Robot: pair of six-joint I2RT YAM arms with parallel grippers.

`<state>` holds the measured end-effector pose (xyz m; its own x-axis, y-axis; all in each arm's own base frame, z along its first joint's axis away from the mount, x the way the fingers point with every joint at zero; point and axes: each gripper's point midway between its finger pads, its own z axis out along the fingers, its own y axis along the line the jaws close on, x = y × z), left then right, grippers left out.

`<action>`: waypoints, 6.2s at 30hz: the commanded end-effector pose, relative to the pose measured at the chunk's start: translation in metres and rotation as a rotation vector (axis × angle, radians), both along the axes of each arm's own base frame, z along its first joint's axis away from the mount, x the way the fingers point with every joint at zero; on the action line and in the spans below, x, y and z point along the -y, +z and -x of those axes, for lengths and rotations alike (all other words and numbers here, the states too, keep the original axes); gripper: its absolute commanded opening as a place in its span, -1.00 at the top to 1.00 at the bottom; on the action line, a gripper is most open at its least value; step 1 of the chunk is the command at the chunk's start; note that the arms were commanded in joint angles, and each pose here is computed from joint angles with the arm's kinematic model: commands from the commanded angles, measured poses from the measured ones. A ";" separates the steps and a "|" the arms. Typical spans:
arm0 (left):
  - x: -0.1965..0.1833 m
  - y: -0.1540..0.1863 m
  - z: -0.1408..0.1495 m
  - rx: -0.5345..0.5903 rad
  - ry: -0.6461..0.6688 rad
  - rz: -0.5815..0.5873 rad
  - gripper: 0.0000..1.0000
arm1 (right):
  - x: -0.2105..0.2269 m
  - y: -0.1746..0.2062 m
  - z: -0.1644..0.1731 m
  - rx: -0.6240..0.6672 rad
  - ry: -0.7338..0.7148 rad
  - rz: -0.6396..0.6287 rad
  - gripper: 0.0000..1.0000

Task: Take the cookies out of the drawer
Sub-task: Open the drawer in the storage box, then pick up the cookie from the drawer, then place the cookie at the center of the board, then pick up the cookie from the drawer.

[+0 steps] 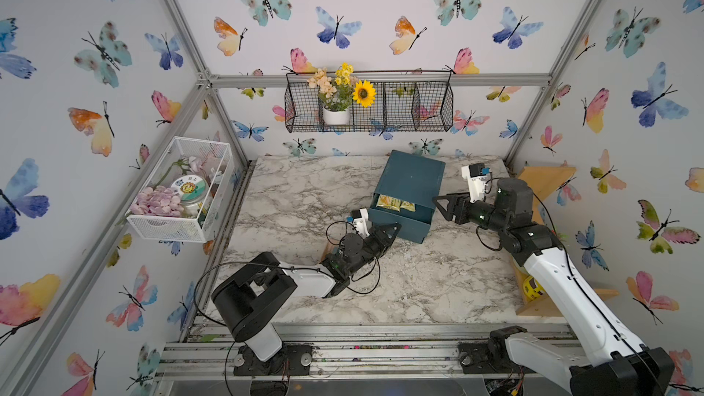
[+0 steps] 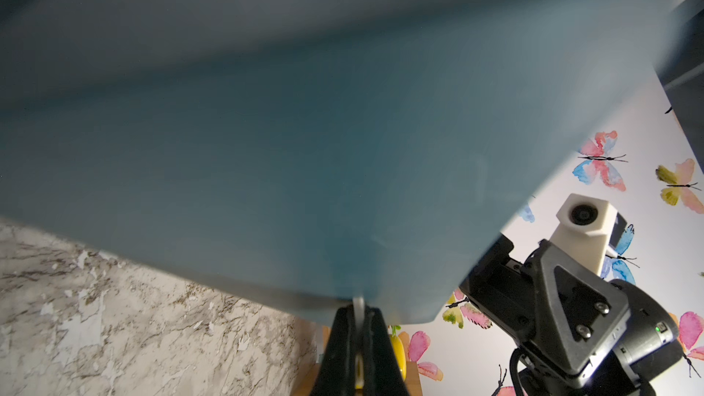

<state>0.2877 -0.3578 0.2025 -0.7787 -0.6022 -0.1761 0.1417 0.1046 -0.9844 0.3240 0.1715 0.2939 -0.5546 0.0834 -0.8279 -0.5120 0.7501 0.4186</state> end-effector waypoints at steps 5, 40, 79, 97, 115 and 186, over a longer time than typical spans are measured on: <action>-0.006 0.007 0.024 0.033 -0.003 -0.038 1.00 | -0.018 -0.001 0.000 -0.009 0.031 0.068 -0.29; -0.015 0.003 0.080 0.051 -0.028 -0.065 1.00 | -0.102 -0.051 0.031 -0.198 -0.201 0.362 -0.22; -0.015 -0.008 0.080 0.035 -0.025 -0.074 1.00 | -0.090 -0.115 -0.004 -0.247 -0.512 0.459 -0.04; -0.014 -0.007 0.078 0.036 -0.021 -0.076 1.00 | -0.086 -0.087 0.006 -0.223 -0.466 0.398 0.47; -0.015 -0.004 0.076 0.042 -0.006 -0.081 1.00 | -0.036 -0.016 0.050 -0.165 -0.431 0.324 0.61; -0.016 -0.012 0.081 0.040 -0.030 -0.131 1.00 | -0.100 -0.042 0.026 -0.127 0.136 0.487 -0.14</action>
